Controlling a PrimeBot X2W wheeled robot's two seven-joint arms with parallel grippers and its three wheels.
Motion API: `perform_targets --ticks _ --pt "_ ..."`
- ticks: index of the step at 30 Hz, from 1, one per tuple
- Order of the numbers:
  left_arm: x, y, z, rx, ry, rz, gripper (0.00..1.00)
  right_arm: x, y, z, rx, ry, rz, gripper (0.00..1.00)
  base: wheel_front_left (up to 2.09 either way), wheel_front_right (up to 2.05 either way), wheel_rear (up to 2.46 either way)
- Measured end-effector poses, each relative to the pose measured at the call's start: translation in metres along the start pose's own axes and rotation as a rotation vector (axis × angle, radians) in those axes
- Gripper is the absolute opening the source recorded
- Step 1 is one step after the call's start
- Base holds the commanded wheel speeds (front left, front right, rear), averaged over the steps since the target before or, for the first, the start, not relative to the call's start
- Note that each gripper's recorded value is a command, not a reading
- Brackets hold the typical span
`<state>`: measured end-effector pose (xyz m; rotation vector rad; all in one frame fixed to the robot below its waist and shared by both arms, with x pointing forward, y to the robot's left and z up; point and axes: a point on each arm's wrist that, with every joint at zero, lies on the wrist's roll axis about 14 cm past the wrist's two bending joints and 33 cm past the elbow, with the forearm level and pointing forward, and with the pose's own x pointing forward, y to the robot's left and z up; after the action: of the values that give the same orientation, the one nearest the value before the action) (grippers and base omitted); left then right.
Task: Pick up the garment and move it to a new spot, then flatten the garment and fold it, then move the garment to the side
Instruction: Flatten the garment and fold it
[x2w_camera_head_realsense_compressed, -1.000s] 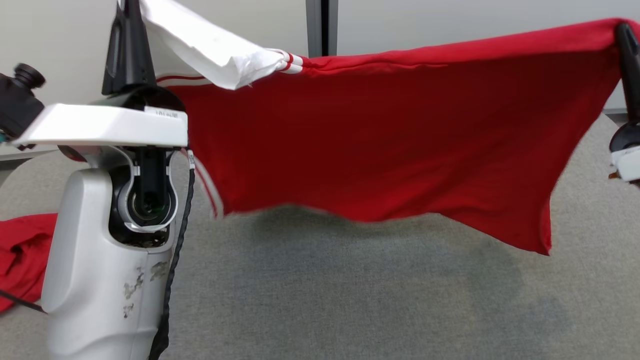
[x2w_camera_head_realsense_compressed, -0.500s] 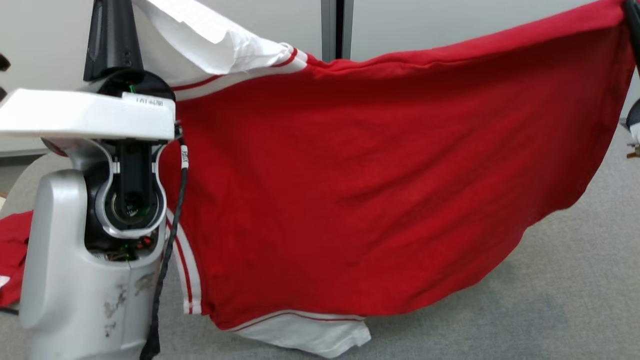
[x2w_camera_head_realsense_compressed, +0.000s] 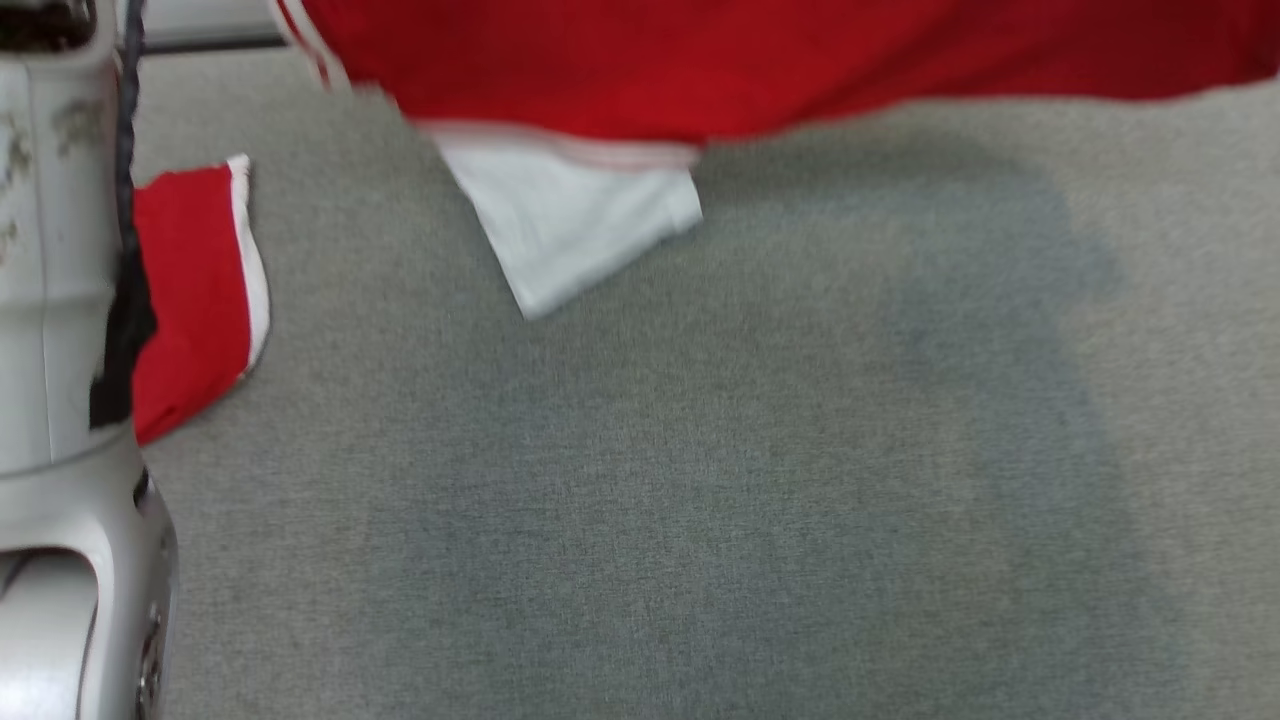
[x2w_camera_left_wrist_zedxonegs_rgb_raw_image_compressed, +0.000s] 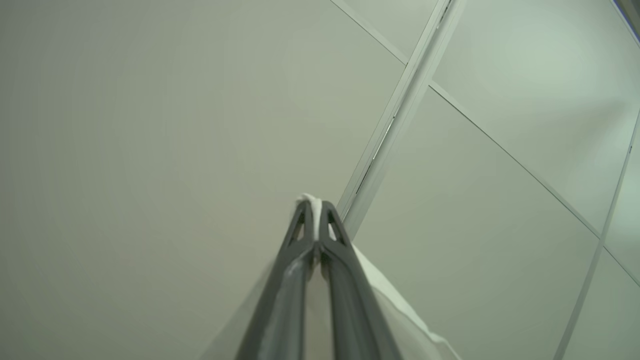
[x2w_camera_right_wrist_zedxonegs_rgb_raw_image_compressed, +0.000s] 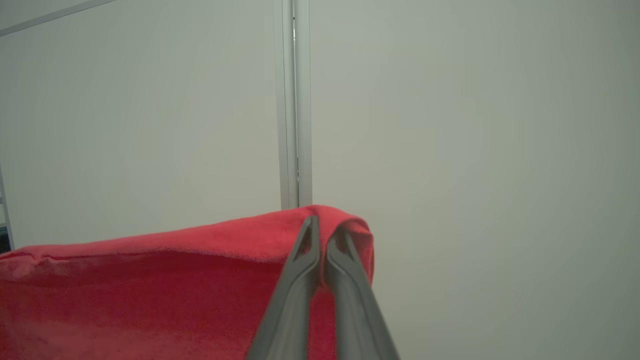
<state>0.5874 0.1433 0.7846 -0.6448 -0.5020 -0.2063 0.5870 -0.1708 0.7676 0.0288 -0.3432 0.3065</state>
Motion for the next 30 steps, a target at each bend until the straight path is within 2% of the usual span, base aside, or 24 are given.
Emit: perform_targets --ticks 3,7,10,12,13,14,18,20,21,23,30 --pt "0.021 0.018 -0.022 0.012 -0.008 0.022 0.0 0.027 -0.007 -0.026 -0.025 -0.003 -0.004 0.0 0.0 0.0 0.0" --pt "0.044 0.044 -0.029 0.033 -0.071 0.049 0.0 0.057 -0.022 -0.03 -0.056 -0.117 -0.026 0.0 0.0 0.0 0.0" --pt "0.05 0.064 -0.05 0.037 -0.062 0.063 0.0 0.069 -0.028 -0.053 -0.038 -0.165 -0.042 0.0 0.0 0.0 0.0" --pt "0.048 0.081 -0.068 0.043 -0.042 0.073 0.0 0.074 -0.028 -0.08 -0.005 -0.164 -0.045 0.0 0.0 0.0 0.0" --pt "0.044 0.094 -0.089 0.069 0.003 0.075 0.0 0.076 -0.025 -0.116 0.027 -0.111 -0.042 0.0 0.0 0.0 0.0" --pt "0.04 0.101 -0.1 0.083 0.026 0.076 0.0 0.075 -0.021 -0.136 0.042 -0.076 -0.036 0.0 0.0 0.0 0.0" --pt "0.012 0.133 -0.142 0.132 0.142 0.108 0.0 0.057 -0.006 -0.22 0.111 0.094 -0.022 0.0 0.0 0.0 0.0" --pt "-0.004 0.146 -0.156 0.167 0.2 0.117 0.0 0.045 0.001 -0.249 0.152 0.159 -0.021 0.0 0.0 0.0 0.0" --pt "-0.004 0.146 -0.156 0.167 0.2 0.117 0.0 0.045 0.001 -0.249 0.152 0.159 -0.021 0.0 0.0 0.0 0.0" --pt "-0.03 0.155 -0.174 0.214 0.284 0.117 0.0 0.019 0.01 -0.282 0.181 0.263 -0.018 0.0 0.0 0.0 0.0" --pt "-0.081 0.159 -0.187 0.329 0.413 0.089 0.0 -0.028 0.018 -0.307 0.235 0.392 -0.037 0.0 0.0 0.0 0.0"
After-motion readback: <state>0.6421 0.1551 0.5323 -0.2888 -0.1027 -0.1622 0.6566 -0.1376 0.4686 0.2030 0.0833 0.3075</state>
